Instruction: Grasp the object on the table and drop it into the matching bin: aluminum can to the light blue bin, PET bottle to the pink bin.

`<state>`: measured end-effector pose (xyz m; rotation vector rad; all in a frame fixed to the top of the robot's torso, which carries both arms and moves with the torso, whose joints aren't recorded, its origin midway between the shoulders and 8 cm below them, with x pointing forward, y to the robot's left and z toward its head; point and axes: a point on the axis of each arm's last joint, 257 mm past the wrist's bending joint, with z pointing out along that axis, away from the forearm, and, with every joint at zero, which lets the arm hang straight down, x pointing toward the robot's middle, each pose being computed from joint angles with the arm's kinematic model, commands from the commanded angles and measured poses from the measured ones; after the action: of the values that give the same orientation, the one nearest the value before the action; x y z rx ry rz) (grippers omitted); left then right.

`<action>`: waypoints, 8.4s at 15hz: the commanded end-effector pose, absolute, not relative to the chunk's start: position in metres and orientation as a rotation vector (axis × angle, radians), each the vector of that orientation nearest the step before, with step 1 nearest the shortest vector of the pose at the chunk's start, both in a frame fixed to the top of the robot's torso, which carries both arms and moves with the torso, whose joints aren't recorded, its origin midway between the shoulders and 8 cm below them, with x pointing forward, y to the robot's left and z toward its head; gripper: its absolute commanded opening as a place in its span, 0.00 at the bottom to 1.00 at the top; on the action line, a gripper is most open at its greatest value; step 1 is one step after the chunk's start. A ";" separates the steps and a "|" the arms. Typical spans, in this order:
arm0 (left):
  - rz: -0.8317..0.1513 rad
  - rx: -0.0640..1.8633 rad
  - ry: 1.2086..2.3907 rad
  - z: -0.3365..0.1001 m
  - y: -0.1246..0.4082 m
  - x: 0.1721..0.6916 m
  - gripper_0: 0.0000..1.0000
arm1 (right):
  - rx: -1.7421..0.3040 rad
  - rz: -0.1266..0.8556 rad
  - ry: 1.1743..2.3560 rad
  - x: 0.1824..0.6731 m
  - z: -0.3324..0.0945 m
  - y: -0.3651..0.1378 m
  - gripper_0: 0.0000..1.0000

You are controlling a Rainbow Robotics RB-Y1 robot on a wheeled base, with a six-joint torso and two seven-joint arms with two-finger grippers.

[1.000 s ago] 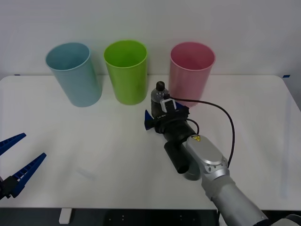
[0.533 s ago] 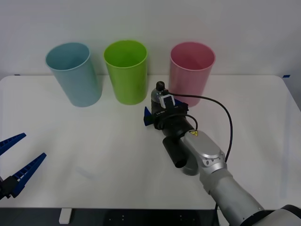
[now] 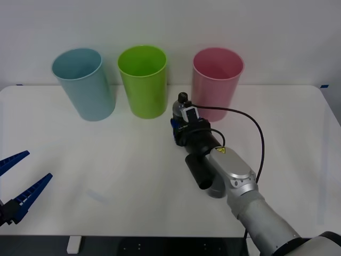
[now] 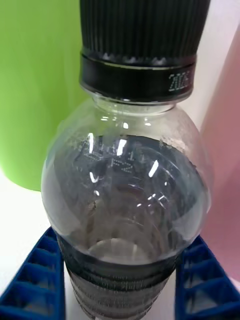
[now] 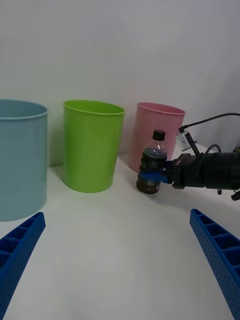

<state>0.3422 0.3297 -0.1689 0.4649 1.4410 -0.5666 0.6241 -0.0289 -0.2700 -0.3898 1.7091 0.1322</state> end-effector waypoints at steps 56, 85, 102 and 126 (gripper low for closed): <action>-0.567 0.465 1.441 -0.169 0.330 0.342 1.00 | -0.428 0.606 1.369 0.610 0.009 -0.139 0.00; -0.567 0.465 1.441 -0.169 0.330 0.342 1.00 | -0.475 0.523 1.428 0.664 0.004 -0.143 1.00; -0.567 0.465 1.441 -0.169 0.330 0.342 1.00 | -0.650 0.572 1.436 0.572 -0.053 -0.183 1.00; -0.567 0.465 1.441 -0.169 0.330 0.342 1.00 | -0.794 0.625 1.563 0.407 -0.148 -0.308 1.00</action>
<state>0.3422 0.3297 -0.1689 0.4649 1.4410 -0.5666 0.4109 -0.3081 -0.1477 -0.8036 1.5643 0.6251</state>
